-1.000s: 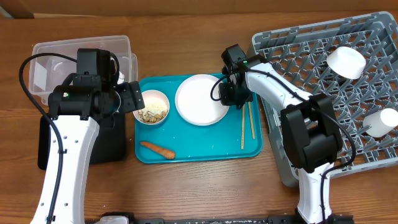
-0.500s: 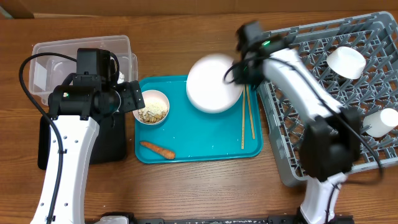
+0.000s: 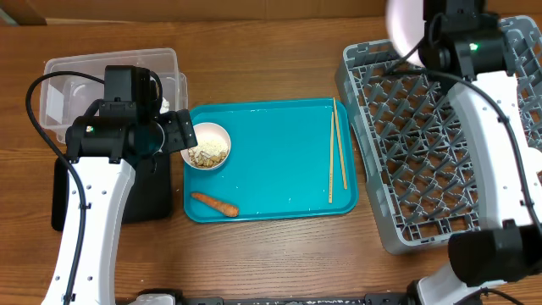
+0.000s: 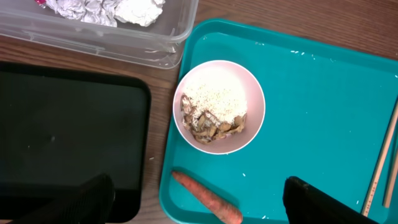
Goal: Sort waste into correct bins and load items into the dishwasher
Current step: 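Lift the plate right and stand it upright in the dish rack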
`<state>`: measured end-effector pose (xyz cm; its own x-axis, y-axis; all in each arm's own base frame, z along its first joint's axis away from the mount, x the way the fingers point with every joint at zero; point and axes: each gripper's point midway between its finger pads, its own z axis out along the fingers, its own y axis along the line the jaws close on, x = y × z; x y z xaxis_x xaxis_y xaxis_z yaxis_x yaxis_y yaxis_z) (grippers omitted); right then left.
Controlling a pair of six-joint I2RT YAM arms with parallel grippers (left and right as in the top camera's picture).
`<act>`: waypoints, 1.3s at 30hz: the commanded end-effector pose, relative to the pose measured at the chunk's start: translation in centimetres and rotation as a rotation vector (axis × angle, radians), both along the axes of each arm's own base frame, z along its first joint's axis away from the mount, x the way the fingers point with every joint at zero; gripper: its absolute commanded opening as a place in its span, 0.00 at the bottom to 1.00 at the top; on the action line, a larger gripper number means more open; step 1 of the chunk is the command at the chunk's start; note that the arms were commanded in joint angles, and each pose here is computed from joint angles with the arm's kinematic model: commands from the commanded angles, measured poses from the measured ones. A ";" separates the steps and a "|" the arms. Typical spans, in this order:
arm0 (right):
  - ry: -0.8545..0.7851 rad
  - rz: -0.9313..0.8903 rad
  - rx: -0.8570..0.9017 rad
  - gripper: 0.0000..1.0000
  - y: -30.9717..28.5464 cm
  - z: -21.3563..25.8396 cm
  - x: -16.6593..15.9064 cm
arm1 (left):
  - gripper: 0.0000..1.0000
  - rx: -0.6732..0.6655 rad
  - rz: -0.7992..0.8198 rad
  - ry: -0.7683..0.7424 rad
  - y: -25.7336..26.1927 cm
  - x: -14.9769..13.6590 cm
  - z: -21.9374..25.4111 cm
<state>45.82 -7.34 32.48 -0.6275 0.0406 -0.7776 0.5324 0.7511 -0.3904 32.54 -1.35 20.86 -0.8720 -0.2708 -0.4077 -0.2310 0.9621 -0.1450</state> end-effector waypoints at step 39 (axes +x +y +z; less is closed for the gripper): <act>0.228 0.050 0.024 0.89 4.1 -14.0 -2.2 | 0.89 -0.007 -0.008 -0.021 -0.2 0.5 0.5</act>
